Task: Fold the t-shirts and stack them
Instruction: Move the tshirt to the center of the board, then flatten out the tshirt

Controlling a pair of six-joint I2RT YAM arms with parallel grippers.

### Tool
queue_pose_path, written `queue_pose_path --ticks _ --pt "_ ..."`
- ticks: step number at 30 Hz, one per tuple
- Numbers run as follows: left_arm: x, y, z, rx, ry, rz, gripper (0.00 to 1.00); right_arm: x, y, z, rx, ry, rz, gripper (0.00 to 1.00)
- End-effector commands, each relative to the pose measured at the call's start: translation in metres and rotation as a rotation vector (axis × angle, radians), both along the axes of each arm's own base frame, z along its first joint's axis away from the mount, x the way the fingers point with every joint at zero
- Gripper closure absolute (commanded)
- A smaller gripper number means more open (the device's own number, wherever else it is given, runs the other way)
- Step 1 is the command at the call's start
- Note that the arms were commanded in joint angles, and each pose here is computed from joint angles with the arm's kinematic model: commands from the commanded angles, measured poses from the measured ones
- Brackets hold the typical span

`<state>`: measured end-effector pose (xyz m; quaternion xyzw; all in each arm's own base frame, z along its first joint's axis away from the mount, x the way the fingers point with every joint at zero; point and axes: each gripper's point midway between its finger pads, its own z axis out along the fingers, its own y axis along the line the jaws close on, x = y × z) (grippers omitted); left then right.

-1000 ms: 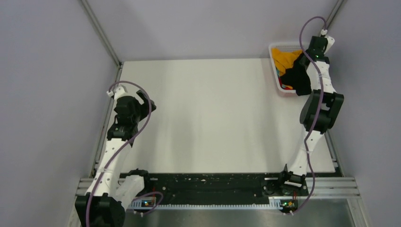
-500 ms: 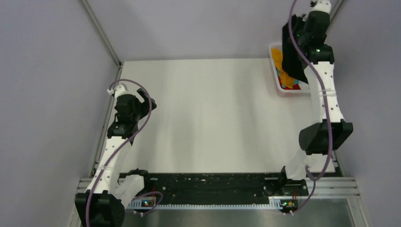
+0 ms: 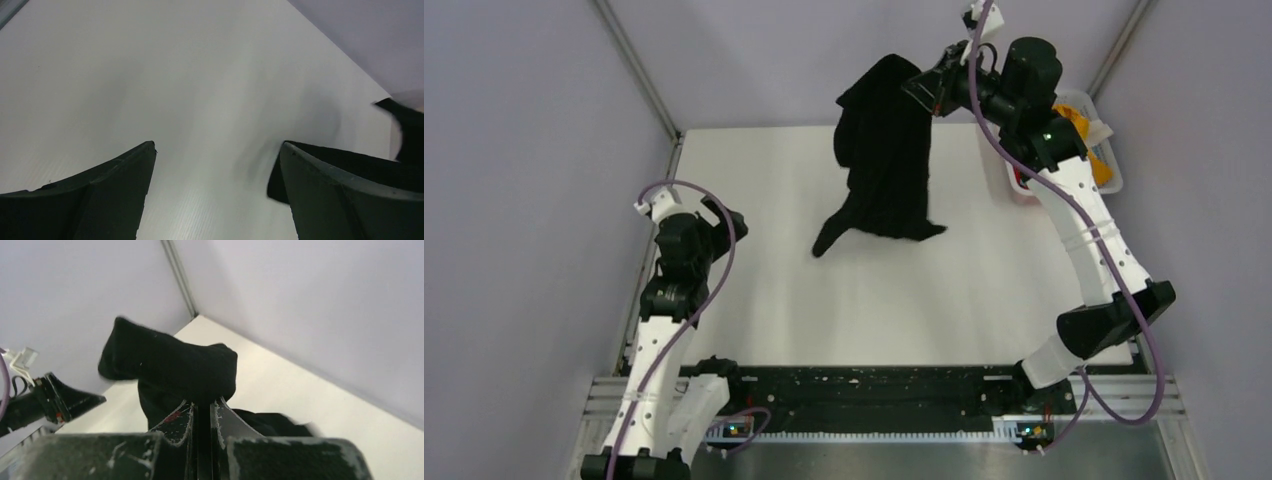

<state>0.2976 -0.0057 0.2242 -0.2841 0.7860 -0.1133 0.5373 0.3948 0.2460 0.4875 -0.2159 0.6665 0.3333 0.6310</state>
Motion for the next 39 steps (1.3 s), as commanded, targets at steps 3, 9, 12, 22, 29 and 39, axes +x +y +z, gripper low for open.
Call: queue_pose_path --ticks 3,9,12,22,29,39 --pt "-0.021 0.014 0.016 0.007 -0.043 0.081 0.01 -0.023 0.004 -0.021 0.091 0.027 0.046 1.00" --pt "-0.024 0.005 -0.013 -0.027 0.041 0.054 0.01 -0.026 -0.074 -0.172 0.009 0.291 -0.386 0.97" --pt "-0.024 -0.007 -0.038 -0.067 0.122 0.000 0.01 -0.048 -0.135 -0.278 -0.115 0.498 -0.670 0.67" --pt "-0.057 -0.081 -0.125 -0.233 0.469 -0.329 0.01 -0.094 -0.206 -0.304 -0.245 0.555 -0.961 0.02" --pt "-0.073 -0.120 -0.152 -0.237 0.527 -0.444 0.06 -0.085 -0.162 -0.308 -0.221 0.561 -0.721 0.01" --pt "-0.077 -0.147 -0.182 -0.223 0.590 -0.514 0.19 -0.050 -0.189 -0.329 -0.179 0.629 -0.939 0.01"
